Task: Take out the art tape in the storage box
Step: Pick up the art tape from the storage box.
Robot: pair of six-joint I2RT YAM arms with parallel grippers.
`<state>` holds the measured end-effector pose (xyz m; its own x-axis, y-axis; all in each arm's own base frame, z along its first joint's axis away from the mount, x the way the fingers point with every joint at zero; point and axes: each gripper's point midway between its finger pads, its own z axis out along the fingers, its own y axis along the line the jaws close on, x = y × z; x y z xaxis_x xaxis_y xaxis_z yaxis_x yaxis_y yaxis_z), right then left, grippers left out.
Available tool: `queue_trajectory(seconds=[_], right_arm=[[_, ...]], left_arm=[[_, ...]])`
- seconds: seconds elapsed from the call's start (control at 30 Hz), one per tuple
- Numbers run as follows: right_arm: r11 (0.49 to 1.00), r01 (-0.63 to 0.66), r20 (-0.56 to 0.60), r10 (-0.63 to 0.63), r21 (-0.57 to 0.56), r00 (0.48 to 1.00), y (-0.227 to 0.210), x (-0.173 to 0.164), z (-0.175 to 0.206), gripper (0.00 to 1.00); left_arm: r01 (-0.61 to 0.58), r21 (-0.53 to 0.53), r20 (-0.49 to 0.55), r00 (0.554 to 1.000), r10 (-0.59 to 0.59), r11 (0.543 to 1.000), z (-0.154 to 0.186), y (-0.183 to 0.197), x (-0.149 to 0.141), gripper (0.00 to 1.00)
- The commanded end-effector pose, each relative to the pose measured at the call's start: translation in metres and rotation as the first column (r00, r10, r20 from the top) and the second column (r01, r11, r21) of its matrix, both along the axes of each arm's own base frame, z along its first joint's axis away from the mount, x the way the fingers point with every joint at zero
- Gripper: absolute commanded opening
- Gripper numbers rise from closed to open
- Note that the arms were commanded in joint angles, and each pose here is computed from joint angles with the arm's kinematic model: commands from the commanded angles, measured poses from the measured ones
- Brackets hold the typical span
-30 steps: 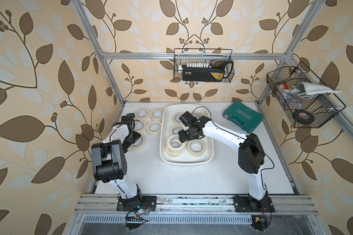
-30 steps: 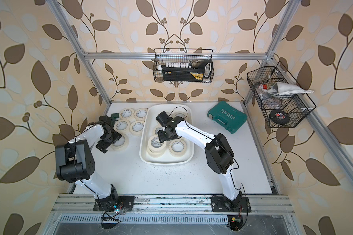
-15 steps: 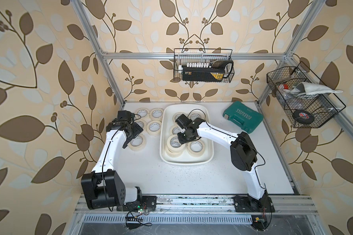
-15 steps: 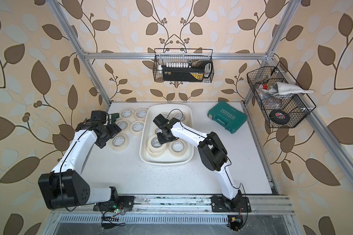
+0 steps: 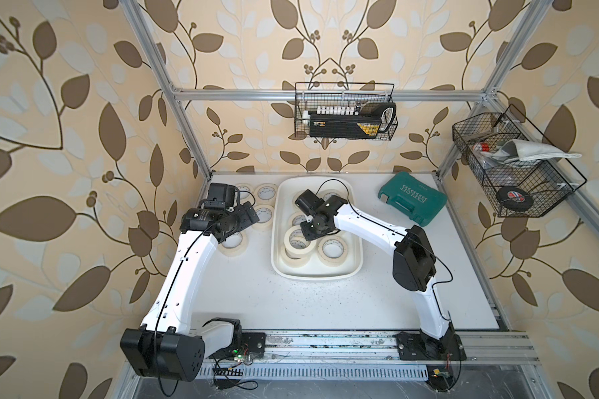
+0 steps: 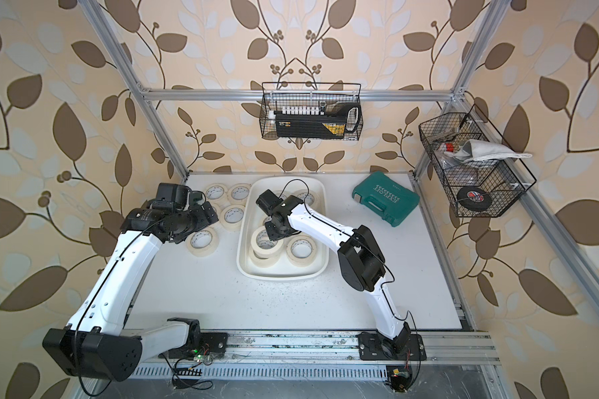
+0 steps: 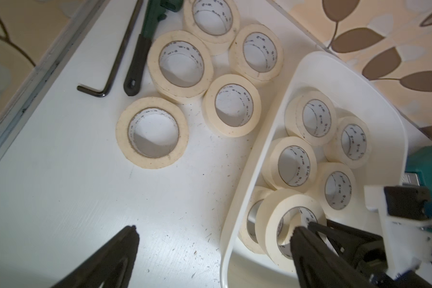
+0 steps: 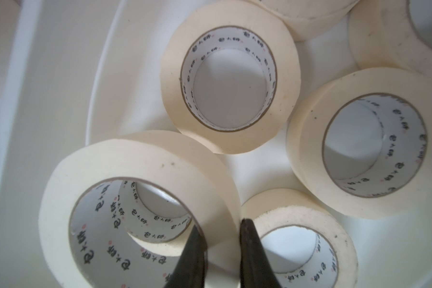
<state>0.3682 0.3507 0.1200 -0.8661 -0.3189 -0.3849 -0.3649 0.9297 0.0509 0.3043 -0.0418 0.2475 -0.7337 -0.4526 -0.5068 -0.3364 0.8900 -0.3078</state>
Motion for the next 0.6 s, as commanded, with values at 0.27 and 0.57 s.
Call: queue_trajectory(seconds=[0.27,0.57], right_arm=[[0.997,-0.036,0.183,0.023,0.068,0.983,-0.01,-0.008,0.125,0.02],[0.992,-0.071,0.23,0.046,0.103,0.972,-0.007,-0.023,0.159,0.01]], left_arm=[[0.391,-0.026,0.055,0.92,-0.389,0.92,0.028,-0.087,-0.012,0.98],[0.533,0.0,0.035,0.846,-0.533,0.846,0.017,-0.135,-0.013,0.96]])
